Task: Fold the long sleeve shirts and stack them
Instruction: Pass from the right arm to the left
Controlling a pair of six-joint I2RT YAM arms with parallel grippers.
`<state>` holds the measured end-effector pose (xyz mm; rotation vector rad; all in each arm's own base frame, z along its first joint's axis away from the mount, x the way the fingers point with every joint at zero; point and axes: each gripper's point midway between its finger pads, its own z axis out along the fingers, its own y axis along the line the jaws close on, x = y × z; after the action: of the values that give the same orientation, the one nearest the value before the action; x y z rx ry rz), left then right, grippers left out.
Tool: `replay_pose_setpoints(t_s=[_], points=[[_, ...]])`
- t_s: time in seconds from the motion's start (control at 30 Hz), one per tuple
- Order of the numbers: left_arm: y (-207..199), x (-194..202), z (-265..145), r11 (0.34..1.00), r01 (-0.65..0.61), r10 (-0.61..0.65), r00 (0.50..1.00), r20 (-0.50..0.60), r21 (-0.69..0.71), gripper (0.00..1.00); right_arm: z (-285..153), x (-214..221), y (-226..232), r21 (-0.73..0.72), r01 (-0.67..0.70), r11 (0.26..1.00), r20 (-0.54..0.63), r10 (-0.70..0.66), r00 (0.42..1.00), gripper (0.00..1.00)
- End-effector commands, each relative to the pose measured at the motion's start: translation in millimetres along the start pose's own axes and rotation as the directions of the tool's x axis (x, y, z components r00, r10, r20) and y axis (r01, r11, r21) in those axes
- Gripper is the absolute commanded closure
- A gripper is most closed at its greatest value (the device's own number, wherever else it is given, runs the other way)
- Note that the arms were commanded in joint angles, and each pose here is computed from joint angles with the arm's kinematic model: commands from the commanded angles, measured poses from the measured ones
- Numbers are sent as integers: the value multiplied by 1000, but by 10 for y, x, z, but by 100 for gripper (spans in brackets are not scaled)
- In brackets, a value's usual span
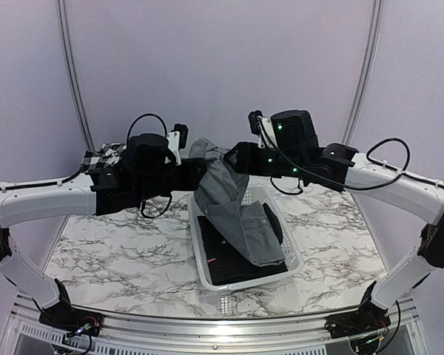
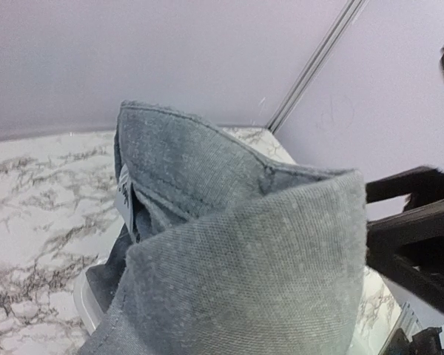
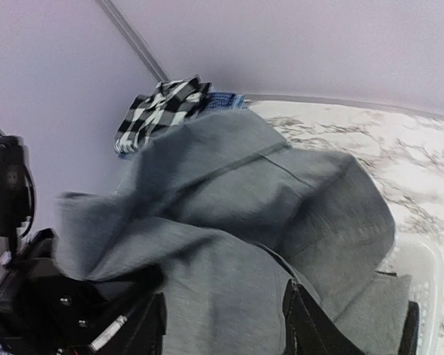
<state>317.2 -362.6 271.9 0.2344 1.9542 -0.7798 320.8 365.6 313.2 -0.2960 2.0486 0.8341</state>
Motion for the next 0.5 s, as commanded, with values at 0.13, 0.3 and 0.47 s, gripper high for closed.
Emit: replay_pose_setpoints(t_s=[0.13,0.3,0.47], points=[[-562,-1479,-599,992,-112,85,936,342,60,100,-534,72,-1019,246,-32,969,31,26,999,24],[-847,-2062,-802,982,-174,125,890,439,74,100,-703,355,-1515,357,-19,934,-19,27,999,17],[-1040,-2512,-1118,976,-198,117,838,533,96,100,-679,719,-1712,401,12,916,-107,34,994,14]])
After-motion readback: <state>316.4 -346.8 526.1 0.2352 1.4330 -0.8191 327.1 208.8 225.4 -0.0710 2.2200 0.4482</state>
